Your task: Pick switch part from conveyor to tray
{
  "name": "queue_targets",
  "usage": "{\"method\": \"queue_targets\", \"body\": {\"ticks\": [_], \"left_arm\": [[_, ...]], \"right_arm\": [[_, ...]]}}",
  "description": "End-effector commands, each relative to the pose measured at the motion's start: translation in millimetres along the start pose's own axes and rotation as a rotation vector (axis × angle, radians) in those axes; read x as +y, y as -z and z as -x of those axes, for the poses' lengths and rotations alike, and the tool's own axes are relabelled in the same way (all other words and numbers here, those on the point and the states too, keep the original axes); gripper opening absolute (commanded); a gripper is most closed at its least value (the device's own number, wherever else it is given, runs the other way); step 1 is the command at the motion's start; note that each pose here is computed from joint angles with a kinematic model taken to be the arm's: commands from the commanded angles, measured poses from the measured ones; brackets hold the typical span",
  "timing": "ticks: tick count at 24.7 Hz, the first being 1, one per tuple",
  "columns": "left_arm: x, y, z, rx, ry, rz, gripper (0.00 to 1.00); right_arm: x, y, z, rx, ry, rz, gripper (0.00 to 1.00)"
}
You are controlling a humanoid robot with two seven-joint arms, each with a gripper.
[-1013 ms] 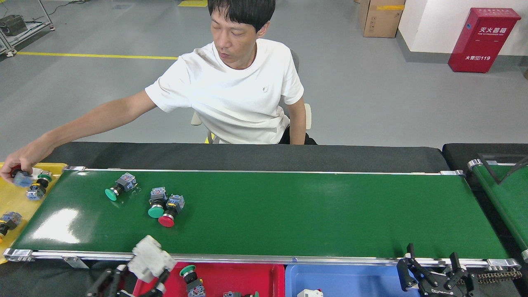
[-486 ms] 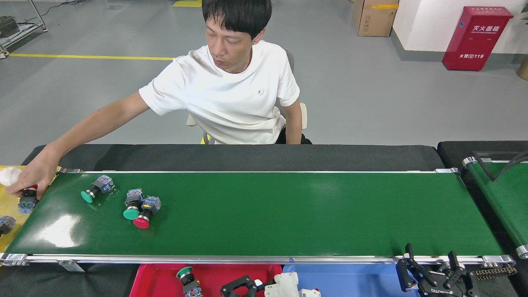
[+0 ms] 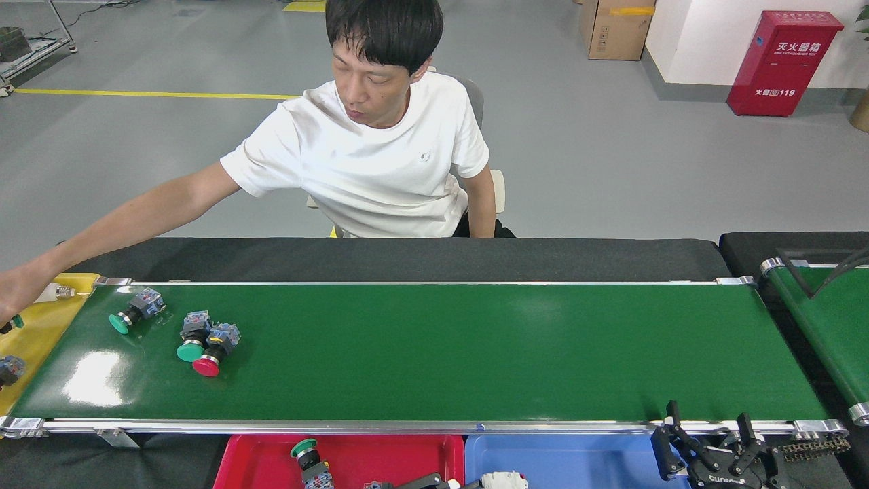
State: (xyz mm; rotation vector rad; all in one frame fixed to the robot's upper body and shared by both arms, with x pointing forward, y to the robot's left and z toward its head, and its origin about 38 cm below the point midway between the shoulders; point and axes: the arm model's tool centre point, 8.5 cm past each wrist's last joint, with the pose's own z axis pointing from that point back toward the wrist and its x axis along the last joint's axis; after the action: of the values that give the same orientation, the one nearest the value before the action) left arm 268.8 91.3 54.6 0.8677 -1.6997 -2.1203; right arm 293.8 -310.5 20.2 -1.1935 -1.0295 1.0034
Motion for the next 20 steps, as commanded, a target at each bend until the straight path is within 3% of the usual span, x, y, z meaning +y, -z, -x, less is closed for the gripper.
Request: {"method": "queue_targets", "body": {"ticks": [1, 5, 9, 14, 17, 20], "left_arm": [[-1.5, -15.6, 24.1, 0.075, -0.034, -0.017, 1.00], [-10.2, -48.0, 65.4, 0.226, -0.107, -0.030, 1.00], [-31.6, -132.0, 133.1, 0.562, -0.155, 0.004, 1.00], [-68.1, -219.8, 171.4, 0.865, -0.196, 0.111, 1.00], [-92.1, -232.9, 180.0, 0.966, -0.232, 0.173, 1.00], [-96.9, -234.8, 203.2, 0.995, -0.209, 0.196, 1.00]], "right_arm": [[-8.4, 3.8, 1.2, -0.001, -0.002, 0.029, 0.99], [-8.7, 4.0, 2.6, 0.005, -0.002, 0.030, 0.99], [-9.3, 3.9, 6.1, 0.015, -0.002, 0.031, 0.99], [-8.8, 3.4, 5.7, 0.009, -0.003, 0.030, 0.99], [-9.3, 3.9, 5.5, 0.009, -0.003, 0.031, 0.99], [-9.9, 4.9, 5.6, 0.009, -0.002, 0.033, 0.99]]}}
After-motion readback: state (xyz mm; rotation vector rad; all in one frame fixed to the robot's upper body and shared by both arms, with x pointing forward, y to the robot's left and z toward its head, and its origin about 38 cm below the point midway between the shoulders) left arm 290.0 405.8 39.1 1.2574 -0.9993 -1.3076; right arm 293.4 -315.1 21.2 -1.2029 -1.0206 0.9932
